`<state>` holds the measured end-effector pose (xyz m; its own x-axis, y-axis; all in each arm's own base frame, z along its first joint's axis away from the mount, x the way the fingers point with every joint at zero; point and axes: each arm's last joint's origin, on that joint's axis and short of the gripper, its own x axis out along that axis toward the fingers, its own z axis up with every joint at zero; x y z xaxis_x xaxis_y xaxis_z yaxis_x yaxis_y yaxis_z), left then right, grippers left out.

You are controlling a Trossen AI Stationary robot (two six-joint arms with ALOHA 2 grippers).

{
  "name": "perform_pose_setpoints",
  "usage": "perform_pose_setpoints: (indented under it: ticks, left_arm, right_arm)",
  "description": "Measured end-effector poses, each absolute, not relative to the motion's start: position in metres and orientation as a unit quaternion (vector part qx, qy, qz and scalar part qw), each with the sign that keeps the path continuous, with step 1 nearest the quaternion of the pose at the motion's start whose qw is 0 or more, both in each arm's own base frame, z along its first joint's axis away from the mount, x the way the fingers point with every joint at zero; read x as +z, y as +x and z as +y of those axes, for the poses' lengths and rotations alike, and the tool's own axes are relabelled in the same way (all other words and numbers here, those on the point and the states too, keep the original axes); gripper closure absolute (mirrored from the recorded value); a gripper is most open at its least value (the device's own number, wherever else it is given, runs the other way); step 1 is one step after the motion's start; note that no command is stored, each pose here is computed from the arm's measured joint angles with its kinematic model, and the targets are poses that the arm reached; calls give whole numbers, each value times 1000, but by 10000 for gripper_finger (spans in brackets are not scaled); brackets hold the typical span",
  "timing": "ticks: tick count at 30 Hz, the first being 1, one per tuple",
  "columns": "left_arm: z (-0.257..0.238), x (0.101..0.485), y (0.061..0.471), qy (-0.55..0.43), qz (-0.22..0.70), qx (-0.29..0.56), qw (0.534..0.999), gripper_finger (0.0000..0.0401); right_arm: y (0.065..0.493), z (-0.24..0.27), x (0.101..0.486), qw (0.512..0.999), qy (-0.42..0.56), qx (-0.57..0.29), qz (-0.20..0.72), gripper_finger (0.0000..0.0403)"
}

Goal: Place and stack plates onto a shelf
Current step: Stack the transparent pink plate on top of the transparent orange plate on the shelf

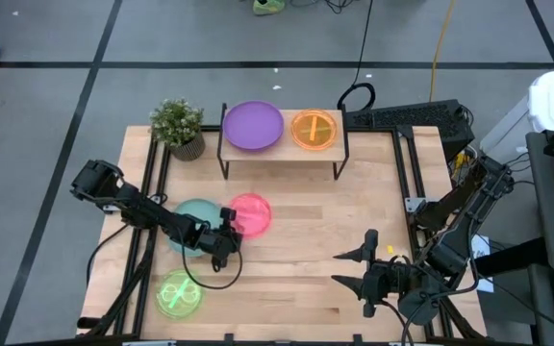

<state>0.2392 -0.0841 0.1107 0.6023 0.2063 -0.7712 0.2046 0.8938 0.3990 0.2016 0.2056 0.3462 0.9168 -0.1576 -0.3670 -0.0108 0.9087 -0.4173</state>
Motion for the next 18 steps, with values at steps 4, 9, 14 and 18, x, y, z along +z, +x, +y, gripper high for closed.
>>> perform_pose_setpoints:
  ticks: [4, 9, 14, 18]
  left_arm:
    - [-85, 112, 241, 237, 434, -7, 869, 395]
    - [-88, 117, 247, 245, 421, -15, 873, 395]
    - [-93, 126, 255, 261, 405, -27, 876, 395]
    - [-99, 133, 260, 275, 392, -53, 876, 395]
  right_arm:
    - [202, 206, 346, 956, -210, -38, 200, 195]
    - [202, 205, 345, 956, -211, -38, 201, 195]
    - [202, 203, 334, 949, -230, -39, 213, 195]
    - [209, 198, 323, 946, -223, -15, 236, 195]
